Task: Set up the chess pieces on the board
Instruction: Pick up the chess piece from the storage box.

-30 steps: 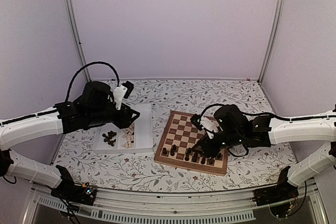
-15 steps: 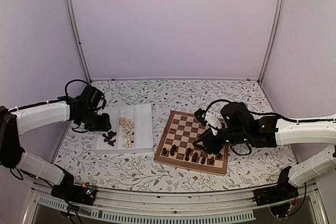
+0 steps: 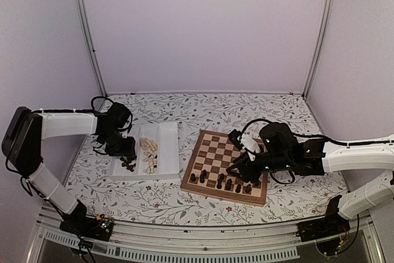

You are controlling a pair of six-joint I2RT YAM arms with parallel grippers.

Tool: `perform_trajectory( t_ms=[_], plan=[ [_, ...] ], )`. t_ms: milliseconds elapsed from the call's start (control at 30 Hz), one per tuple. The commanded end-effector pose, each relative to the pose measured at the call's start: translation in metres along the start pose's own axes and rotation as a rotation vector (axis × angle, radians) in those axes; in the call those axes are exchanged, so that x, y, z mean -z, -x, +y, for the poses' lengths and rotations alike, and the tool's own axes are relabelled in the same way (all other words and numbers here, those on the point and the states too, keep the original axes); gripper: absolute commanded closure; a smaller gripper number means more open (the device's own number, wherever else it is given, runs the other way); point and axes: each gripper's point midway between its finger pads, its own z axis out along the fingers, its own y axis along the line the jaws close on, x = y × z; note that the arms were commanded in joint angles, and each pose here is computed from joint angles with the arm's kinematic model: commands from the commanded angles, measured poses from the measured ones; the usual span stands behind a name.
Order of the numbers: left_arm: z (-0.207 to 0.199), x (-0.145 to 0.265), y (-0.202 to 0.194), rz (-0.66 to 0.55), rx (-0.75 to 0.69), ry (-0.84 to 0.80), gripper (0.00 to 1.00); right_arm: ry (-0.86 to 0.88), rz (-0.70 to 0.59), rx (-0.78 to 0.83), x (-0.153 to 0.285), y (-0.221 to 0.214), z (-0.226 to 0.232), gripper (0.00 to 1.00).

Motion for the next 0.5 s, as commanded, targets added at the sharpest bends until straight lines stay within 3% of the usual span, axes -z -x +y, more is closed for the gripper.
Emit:
perform_trajectory(
  t_ms=[0,233,467],
  plan=[
    [0.003,-0.005,0.029,-0.016,-0.094,0.054,0.48,0.003,-0.028,0.012,0.0,0.005,0.0,0.55],
    [-0.002,-0.018,0.032,0.053,-0.168,0.037,0.51,-0.009,-0.023,0.009,0.0,0.002,-0.003,0.55],
    [0.002,-0.03,0.016,0.128,-0.142,0.023,0.53,-0.012,-0.023,0.007,0.001,0.002,-0.003,0.55]
  ],
)
